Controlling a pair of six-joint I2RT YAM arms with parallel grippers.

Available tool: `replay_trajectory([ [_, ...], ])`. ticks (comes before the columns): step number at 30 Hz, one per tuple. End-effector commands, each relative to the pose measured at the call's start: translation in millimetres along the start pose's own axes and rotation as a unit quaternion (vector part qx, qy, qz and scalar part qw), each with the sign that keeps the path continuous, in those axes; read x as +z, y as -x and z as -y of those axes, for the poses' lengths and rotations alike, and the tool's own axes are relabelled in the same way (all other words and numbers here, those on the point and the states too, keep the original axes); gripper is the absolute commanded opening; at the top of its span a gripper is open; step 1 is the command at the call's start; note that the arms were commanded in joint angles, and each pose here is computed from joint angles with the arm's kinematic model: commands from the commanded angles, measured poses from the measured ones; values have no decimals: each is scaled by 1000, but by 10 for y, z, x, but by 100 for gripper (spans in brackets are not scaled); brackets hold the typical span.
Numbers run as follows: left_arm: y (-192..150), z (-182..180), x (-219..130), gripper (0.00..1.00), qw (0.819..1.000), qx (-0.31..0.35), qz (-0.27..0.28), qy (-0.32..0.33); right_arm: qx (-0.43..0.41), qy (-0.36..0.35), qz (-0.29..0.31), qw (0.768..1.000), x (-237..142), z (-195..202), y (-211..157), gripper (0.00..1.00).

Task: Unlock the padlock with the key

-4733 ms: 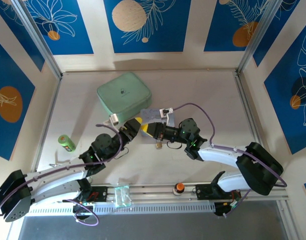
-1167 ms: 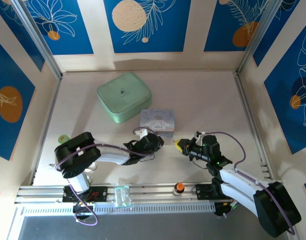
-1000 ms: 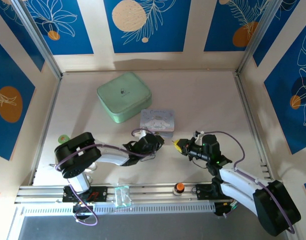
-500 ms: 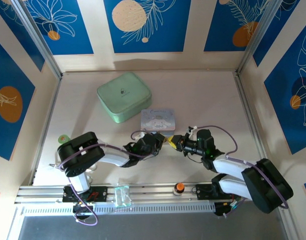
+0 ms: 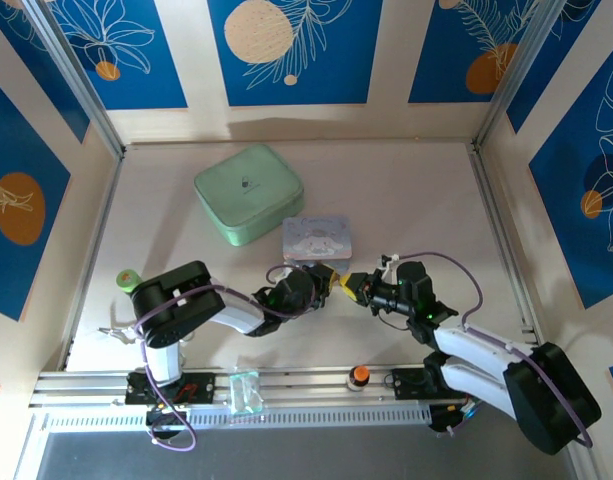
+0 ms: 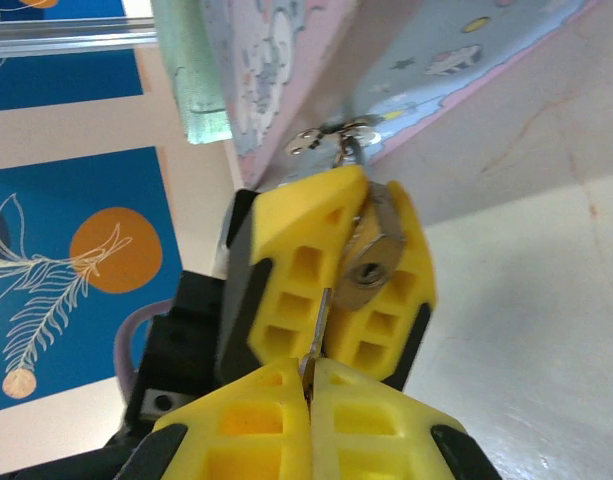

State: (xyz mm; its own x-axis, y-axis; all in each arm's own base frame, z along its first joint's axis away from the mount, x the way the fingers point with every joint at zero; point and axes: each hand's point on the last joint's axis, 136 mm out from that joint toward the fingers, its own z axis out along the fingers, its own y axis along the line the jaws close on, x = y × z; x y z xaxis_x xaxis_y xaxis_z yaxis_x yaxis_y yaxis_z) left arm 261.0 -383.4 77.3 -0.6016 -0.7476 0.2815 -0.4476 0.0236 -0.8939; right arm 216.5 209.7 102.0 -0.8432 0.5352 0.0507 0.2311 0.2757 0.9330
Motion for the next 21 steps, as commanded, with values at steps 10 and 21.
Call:
replay_trajectory([
  [10, -130, 280, 7, 4, 997, -32, -20, -65, -6, -4, 13, 1000, -3, -31, 87, 0],
  [21, -156, 356, -25, 0, 994, -49, -34, -93, -33, 30, 9, 999, 61, -218, 104, 0],
])
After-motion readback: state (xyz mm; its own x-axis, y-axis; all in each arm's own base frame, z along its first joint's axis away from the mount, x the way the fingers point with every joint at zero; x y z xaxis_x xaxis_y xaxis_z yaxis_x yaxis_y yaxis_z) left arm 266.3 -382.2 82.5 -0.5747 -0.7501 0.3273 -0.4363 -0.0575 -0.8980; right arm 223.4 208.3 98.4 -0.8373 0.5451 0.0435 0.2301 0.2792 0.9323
